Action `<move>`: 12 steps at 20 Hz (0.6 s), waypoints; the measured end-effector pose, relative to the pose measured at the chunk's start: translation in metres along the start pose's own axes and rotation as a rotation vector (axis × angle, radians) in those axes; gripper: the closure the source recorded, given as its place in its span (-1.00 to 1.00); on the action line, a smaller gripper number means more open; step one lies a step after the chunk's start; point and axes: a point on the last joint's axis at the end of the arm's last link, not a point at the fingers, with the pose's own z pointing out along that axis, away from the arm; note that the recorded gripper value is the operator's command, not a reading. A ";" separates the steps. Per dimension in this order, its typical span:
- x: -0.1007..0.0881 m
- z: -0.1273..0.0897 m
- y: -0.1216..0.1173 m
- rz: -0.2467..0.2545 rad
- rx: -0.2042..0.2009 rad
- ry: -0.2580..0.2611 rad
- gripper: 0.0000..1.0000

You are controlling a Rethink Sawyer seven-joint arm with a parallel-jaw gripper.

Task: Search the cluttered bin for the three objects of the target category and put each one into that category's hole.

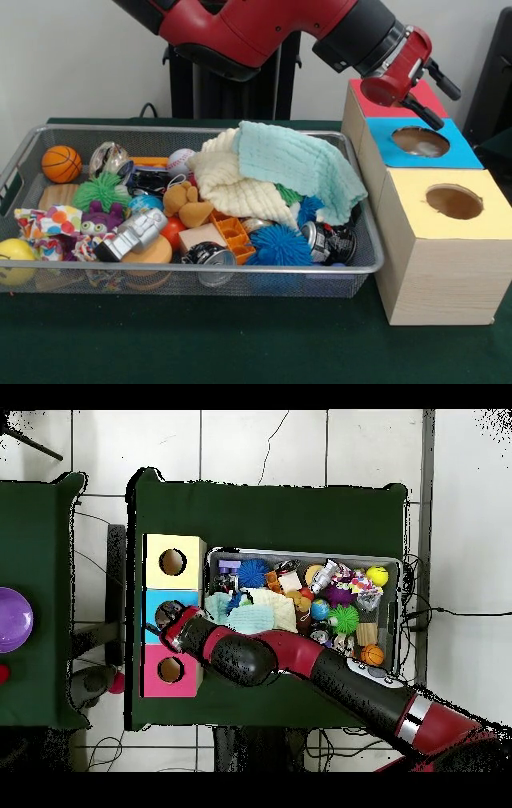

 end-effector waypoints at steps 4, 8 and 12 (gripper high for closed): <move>0.000 0.000 0.000 0.000 0.000 0.000 -1.00; 0.000 0.000 0.000 -0.001 0.001 0.000 -1.00; -0.001 -0.001 -0.002 -0.012 0.007 0.000 -1.00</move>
